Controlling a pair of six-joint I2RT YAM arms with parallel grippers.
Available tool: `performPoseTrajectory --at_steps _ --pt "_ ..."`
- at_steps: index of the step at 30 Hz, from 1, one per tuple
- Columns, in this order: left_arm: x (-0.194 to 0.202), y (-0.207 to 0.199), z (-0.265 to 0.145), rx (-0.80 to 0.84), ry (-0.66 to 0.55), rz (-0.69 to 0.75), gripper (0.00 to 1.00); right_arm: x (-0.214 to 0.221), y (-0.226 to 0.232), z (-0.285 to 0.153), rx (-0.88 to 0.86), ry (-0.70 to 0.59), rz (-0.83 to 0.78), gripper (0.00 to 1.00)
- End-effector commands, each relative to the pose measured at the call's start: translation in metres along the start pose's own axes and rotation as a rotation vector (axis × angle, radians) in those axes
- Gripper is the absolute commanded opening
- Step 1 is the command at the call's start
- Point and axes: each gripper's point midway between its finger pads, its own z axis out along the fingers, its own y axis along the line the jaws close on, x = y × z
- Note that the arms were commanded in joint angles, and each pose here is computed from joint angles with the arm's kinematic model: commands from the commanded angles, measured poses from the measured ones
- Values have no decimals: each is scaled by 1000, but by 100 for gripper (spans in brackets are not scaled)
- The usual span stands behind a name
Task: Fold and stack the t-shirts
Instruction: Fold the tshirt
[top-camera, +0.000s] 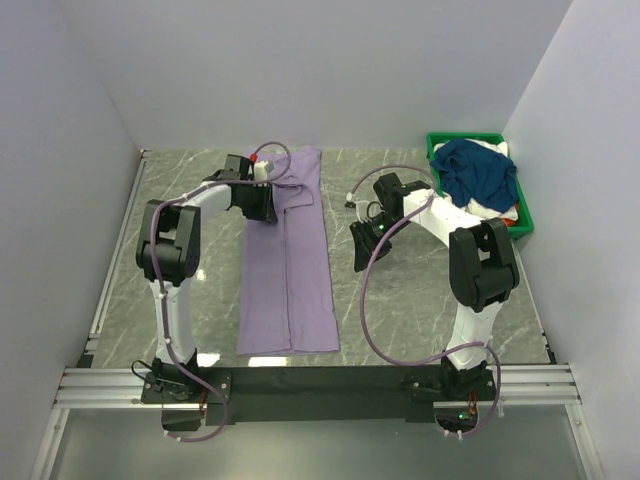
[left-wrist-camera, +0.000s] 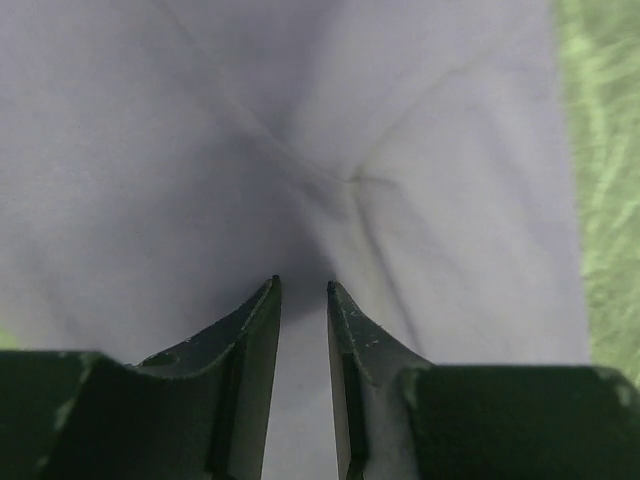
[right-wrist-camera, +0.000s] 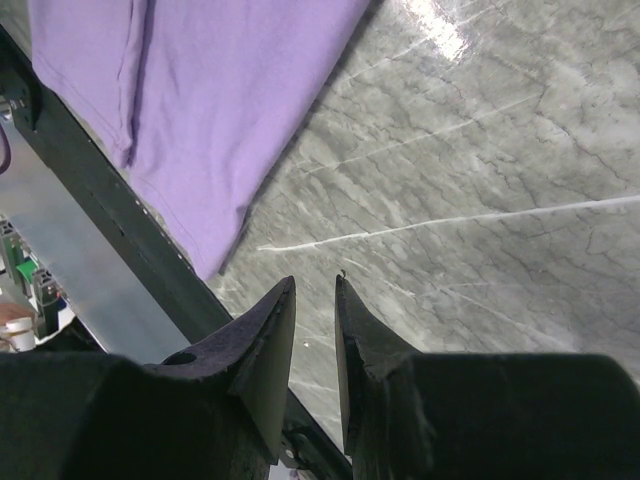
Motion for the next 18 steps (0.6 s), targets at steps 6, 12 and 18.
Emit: performPoseTrajectory --at_steps 6,12,18 --pt "-36 11 26 -15 -67 -7 30 -10 2 -4 5 -45 -21 30" --pt "-58 12 28 -14 -90 15 31 -28 0 -16 48 -78 -52 30" --pt "-78 -39 -74 103 -260 232 46 -34 27 -34 83 -123 -188 36"
